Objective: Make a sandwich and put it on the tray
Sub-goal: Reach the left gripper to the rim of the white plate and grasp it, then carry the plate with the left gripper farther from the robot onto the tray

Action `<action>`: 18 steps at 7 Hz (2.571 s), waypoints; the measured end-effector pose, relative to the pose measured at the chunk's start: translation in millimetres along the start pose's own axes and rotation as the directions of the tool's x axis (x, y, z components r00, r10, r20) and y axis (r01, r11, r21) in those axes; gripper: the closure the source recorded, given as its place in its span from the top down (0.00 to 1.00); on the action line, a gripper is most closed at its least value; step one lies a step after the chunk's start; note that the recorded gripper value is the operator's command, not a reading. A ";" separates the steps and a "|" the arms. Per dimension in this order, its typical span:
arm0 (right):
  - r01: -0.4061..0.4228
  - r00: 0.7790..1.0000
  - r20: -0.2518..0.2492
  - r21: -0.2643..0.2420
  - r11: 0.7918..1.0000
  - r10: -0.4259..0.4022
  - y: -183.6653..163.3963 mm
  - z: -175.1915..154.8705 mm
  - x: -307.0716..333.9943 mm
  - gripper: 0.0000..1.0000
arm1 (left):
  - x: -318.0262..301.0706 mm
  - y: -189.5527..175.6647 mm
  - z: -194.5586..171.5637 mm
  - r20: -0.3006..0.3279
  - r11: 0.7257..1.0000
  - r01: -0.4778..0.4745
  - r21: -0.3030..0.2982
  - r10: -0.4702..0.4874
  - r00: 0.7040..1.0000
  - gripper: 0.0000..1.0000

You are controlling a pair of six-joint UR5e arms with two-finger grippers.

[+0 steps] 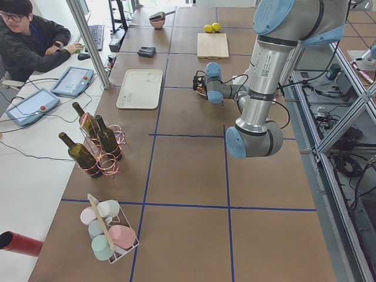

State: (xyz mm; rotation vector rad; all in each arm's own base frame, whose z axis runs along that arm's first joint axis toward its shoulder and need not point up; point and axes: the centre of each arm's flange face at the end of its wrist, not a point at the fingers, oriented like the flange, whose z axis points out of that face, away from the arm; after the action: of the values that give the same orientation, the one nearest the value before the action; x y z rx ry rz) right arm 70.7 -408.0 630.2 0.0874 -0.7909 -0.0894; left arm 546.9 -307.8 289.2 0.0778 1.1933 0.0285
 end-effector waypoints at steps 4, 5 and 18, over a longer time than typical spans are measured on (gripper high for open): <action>0.001 1.000 0.000 -0.001 1.000 -0.001 0.1 0.5 0.5 1.00 | 7.1 -26.3 -34.4 -0.062 1.000 0.006 0.000 -0.006 0.998 0.00; 0.002 1.000 0.000 -0.001 1.000 -0.002 -0.1 0.3 0.3 1.00 | 4.4 -44.9 -47.2 -0.071 1.000 0.017 0.011 -0.016 0.997 0.00; -0.002 1.000 -0.001 -0.005 1.000 0.002 -0.5 2.4 2.0 1.00 | 21.0 -399.8 -68.6 0.088 0.989 0.137 0.047 -0.141 0.986 0.00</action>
State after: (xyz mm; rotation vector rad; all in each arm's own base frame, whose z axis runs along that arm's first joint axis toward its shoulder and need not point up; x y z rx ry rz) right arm 70.4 -408.8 633.2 0.0818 -0.7898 -0.0889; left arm 483.3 -701.9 214.4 0.0307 1.1061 -0.1209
